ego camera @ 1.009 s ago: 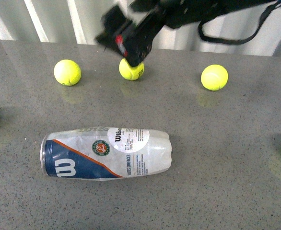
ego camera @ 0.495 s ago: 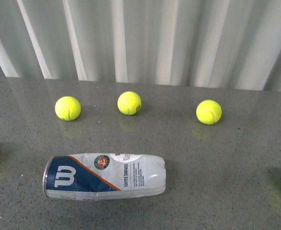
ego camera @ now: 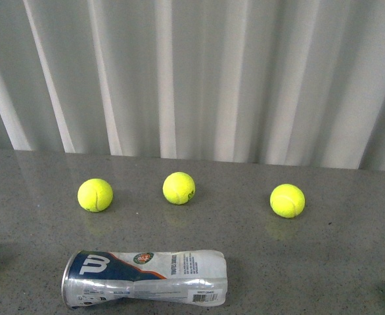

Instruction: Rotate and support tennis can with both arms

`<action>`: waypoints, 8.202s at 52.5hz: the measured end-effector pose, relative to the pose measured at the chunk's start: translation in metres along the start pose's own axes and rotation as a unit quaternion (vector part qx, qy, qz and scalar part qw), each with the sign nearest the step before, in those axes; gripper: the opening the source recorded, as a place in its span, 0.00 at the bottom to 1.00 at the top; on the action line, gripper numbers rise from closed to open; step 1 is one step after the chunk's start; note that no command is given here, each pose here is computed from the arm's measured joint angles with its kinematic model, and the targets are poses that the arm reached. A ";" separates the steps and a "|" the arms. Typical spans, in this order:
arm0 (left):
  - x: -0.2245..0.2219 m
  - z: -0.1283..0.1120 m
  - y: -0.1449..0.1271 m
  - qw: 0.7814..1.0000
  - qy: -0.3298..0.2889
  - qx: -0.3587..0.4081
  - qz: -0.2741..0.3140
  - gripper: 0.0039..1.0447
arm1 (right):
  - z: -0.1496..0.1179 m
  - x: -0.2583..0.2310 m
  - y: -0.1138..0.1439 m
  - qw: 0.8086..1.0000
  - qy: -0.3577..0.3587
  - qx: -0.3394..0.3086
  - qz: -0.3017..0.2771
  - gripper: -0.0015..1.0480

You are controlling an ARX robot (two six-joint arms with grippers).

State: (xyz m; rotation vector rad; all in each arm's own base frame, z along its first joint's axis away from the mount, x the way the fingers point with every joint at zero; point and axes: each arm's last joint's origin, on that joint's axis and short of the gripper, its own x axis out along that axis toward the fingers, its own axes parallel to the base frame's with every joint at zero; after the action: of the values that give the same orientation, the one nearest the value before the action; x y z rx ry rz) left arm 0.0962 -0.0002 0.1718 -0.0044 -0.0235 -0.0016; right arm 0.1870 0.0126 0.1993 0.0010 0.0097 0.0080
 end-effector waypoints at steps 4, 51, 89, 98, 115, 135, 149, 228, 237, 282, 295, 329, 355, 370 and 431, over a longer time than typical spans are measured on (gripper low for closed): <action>0.000 0.000 0.000 1.000 0.000 0.000 0.000 0.94 | -0.006 -0.009 -0.008 1.000 0.000 -0.001 0.006 0.03; 0.000 0.000 0.000 1.000 0.000 0.000 0.000 0.94 | -0.033 -0.061 -0.012 1.000 -0.007 0.000 -0.004 0.03; 0.000 0.000 0.000 1.000 0.000 0.000 0.000 0.94 | -0.034 -0.081 -0.012 1.000 -0.004 0.000 -0.003 0.03; 0.000 0.000 0.000 1.000 0.000 0.000 0.000 0.94 | -0.035 -0.089 -0.012 1.000 -0.007 -0.001 -0.003 0.03; 0.000 0.000 0.000 1.000 0.000 0.000 0.000 0.94 | -0.035 -0.089 -0.012 1.000 -0.006 -0.001 -0.003 0.32; 0.000 0.000 0.000 1.000 0.000 0.000 0.000 0.94 | -0.035 -0.089 -0.012 1.000 -0.006 0.000 -0.003 0.95; 0.000 0.000 0.000 1.000 0.000 0.000 0.000 0.94 | -0.035 -0.089 -0.012 1.000 -0.006 -0.001 -0.003 0.93; 0.249 -0.116 -0.002 0.835 0.431 -0.219 -0.263 0.94 | -0.035 -0.089 -0.012 1.000 -0.006 -0.001 -0.003 0.93; 0.252 -0.123 -0.014 0.826 0.432 -0.240 -0.270 0.94 | -0.035 -0.089 -0.012 1.000 -0.006 -0.001 -0.003 0.93; 0.249 -0.124 -0.037 0.789 0.439 -0.309 -0.300 0.10 | -0.035 -0.089 -0.012 1.000 -0.006 -0.001 -0.003 0.93; 0.246 -0.052 -0.043 0.806 0.430 -0.253 -0.318 0.03 | -0.035 -0.089 -0.012 1.000 -0.006 -0.001 -0.003 0.93; 0.256 0.078 -0.191 0.719 0.369 0.402 -0.431 0.03 | -0.035 -0.089 -0.012 1.000 -0.006 -0.001 -0.003 0.93; 0.284 0.029 -0.205 0.641 0.408 0.519 -0.391 0.03 | -0.035 -0.089 -0.012 1.000 -0.006 -0.001 -0.003 0.93; 0.281 0.024 -0.203 0.636 0.420 0.497 -0.414 0.27 | -0.035 -0.089 -0.012 1.000 -0.006 -0.001 -0.003 0.93; 0.245 0.040 -0.197 0.652 0.421 0.463 -0.428 0.94 | -0.035 -0.089 -0.012 1.000 -0.006 -0.001 -0.003 0.93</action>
State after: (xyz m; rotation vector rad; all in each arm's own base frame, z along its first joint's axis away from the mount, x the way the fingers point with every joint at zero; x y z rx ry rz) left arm 0.3401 -0.1976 0.2180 1.0583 0.9330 -0.9593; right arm 0.0976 0.0002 0.1650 -0.0002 -0.0017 0.0027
